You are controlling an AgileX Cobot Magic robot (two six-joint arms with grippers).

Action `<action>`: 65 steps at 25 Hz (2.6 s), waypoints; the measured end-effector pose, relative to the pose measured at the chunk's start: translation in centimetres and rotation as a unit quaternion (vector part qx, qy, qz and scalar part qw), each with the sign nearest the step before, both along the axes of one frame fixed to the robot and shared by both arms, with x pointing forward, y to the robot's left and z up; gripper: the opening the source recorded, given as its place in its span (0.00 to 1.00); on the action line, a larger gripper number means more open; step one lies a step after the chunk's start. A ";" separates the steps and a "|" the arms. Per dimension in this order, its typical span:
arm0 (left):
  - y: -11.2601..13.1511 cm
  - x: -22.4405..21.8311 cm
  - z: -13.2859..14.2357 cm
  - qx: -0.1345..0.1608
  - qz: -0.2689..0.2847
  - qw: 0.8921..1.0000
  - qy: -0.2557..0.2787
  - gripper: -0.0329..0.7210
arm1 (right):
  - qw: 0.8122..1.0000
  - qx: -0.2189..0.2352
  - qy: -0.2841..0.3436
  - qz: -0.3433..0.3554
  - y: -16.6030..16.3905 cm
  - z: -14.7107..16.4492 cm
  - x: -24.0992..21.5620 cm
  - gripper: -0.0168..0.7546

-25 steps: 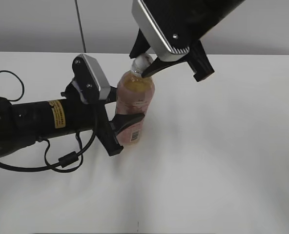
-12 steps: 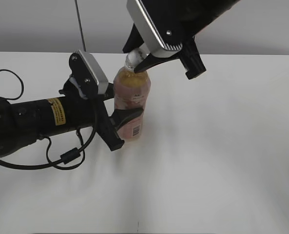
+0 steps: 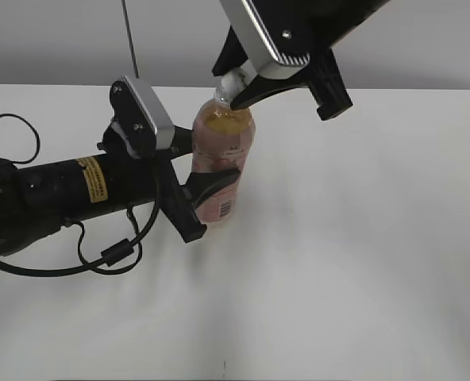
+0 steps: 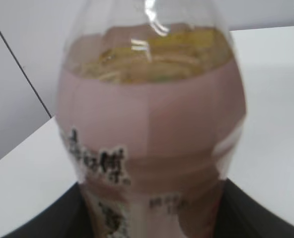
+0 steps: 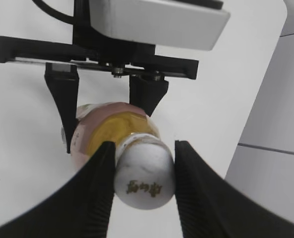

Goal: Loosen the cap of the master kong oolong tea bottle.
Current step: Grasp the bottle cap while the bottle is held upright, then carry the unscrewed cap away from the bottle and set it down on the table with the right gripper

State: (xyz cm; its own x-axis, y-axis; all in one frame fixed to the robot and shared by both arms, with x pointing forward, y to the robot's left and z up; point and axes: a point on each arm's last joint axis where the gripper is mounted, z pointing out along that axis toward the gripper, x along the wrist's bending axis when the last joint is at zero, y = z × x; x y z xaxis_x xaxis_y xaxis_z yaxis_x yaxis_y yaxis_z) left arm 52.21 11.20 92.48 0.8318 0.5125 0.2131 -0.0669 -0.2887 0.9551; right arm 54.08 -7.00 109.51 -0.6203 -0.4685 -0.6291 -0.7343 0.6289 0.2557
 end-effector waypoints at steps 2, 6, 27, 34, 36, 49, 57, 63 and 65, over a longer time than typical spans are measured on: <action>0.0 0.0 -0.1 0.004 0.000 1.000 0.002 0.54 | 1.000 -0.010 0.001 -0.008 -0.2 -0.1 0.1 0.38; 0.0 0.0 -0.2 0.007 0.000 1.000 0.004 0.54 | 1.000 -0.025 0.003 -0.018 -0.4 -0.3 0.1 0.38; -0.3 -0.2 0.0 -0.008 -0.009 1.000 -0.005 0.54 | 0.999 0.008 0.034 -0.041 -0.9 0.7 -0.3 0.38; -0.3 -0.2 0.1 -0.009 -0.015 1.000 -0.009 0.54 | 0.998 0.005 0.039 -0.043 -1.3 1.0 -0.5 0.38; -0.3 -0.2 0.1 -0.009 -0.016 1.000 -0.009 0.54 | 0.998 0.002 0.040 -0.048 -1.4 1.0 -0.4 0.38; -0.5 -0.3 -0.4 -0.064 -0.013 0.997 0.040 0.54 | 0.939 0.100 0.143 -0.296 -7.9 1.6 3.1 0.38; -0.6 -0.2 -1.7 -0.085 -0.004 0.992 0.088 0.54 | 0.815 0.095 0.304 -0.484 -7.9 -4.0 5.4 0.38; -0.6 -0.1 -3.0 -0.081 0.002 0.991 0.107 0.54 | 0.746 -0.043 0.348 -0.566 -9.1 -11.0 6.4 0.38; -0.6 -0.1 -3.5 -0.078 0.003 0.990 0.113 0.54 | 0.730 -0.064 0.362 -0.576 -9.1 -12.9 6.5 0.38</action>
State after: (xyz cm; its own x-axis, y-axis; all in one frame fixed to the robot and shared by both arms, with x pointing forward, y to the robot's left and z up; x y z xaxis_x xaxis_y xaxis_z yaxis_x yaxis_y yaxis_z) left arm 52.09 10.61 88.97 0.8456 0.5302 -0.0614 0.1561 -0.1357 0.9784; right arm 60.56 -16.12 96.59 -0.7974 0.6003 0.0619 0.5991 0.7753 0.2000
